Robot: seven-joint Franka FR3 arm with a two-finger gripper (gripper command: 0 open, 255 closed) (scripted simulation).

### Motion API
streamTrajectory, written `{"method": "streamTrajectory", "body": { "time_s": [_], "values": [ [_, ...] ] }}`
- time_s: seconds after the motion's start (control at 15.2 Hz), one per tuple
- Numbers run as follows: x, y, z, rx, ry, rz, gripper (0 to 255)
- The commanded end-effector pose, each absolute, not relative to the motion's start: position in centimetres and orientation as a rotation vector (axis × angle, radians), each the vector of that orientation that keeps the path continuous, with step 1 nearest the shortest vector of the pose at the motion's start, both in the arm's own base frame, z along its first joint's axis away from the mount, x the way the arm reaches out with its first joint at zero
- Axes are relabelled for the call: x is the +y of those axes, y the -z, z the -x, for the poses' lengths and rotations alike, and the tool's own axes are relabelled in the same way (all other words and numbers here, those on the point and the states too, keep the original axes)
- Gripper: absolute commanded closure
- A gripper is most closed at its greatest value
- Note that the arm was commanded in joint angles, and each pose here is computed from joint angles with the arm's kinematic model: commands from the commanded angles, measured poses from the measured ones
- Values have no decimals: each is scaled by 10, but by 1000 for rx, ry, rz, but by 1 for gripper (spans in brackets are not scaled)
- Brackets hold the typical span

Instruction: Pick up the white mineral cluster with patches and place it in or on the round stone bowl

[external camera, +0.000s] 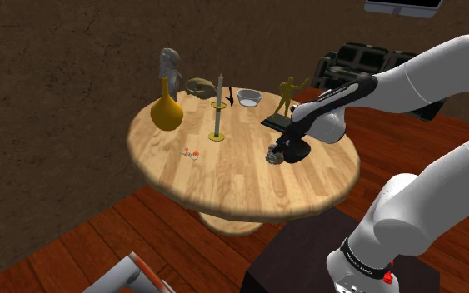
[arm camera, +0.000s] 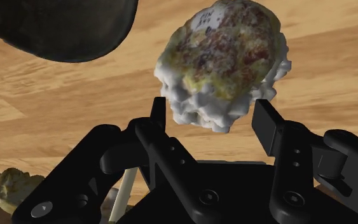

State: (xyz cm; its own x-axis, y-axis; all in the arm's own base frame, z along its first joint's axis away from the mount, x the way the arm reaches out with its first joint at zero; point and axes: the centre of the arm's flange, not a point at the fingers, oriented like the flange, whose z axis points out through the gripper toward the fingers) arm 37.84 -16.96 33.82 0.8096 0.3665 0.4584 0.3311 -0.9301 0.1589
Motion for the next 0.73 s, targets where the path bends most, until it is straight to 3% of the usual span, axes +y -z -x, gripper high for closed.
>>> {"method": "streamTrajectory", "body": {
  "time_s": [0.0, 0.66],
  "values": [
    [-170, -349, -379, 564, -760, -2919, 255],
    [-170, -402, -379, 564, -760, -2919, 255]
  ]
}}
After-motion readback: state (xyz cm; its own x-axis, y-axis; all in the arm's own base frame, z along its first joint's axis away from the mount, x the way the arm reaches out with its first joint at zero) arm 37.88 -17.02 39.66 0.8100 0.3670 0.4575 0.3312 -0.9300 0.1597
